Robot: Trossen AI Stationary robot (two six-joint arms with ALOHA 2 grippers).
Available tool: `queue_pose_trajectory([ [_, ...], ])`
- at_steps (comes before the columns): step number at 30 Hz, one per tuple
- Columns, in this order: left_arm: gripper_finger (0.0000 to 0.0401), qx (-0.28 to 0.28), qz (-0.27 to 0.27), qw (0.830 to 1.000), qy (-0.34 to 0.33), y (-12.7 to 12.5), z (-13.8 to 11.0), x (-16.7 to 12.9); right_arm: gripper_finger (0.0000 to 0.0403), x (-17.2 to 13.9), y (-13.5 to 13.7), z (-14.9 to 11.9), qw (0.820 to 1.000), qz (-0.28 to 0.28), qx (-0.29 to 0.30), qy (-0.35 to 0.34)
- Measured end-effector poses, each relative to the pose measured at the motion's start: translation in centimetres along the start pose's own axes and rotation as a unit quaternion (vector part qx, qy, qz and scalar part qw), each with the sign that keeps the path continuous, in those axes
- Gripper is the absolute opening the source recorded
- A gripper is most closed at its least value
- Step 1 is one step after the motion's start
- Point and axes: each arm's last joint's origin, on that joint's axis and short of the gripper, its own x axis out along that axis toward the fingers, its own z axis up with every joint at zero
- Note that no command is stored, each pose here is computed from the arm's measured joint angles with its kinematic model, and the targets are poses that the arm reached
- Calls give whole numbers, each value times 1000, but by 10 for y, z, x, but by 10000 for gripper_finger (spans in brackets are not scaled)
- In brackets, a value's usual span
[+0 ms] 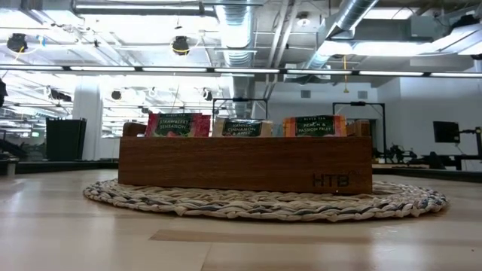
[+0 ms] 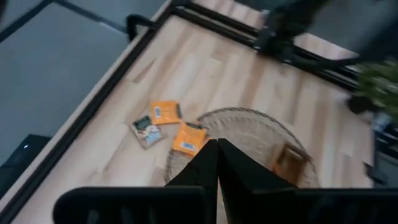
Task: Pick & Place Tea
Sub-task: Put the orange tea bag into the right section of the wooden organizer
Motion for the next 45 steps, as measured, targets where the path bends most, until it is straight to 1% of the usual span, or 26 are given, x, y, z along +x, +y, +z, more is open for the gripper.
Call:
queue_pose_trajectory([
  [4,0,22,-36,999,-16,-13,-10,-33,35,27,-10,21,1000,18,-5,12],
  [6,0,31,-48,998,-30,-19,-15,-48,50,39,-22,31,1000,19,-7,22],
  [10,0,51,-34,997,-46,-23,-30,-71,78,68,-53,50,998,12,7,58],
  [13,0,60,-10,997,-56,-21,-45,-76,99,91,-77,63,996,17,30,82],
  [15,0,61,-14,996,-65,-18,-57,-77,112,106,-89,72,995,30,44,84],
  [17,0,67,-22,994,-78,-15,-67,-76,126,127,-102,76,993,41,37,107],
  [19,0,71,-31,993,-87,-11,-78,-78,140,148,-107,80,990,67,32,119],
  [22,0,62,-39,993,-94,-7,-89,-82,160,185,-117,77,980,91,36,173],
  [27,0,43,-68,993,-88,1,-109,-93,189,249,-126,63,958,123,68,251],
  [32,0,32,-74,992,-100,7,-120,-103,204,298,-128,41,941,94,79,316],
  [37,0,29,-75,991,-105,8,-122,-105,205,334,-138,24,924,99,85,359],
  [39,0,28,-75,991,-105,7,-121,-103,205,343,-146,18,919,98,72,375],
  [43,0,14,-75,992,-99,4,-116,-95,210,354,-161,12,910,103,45,398],
  [45,0,8,-75,992,-97,2,-113,-89,213,355,-167,12,906,121,44,402],
])
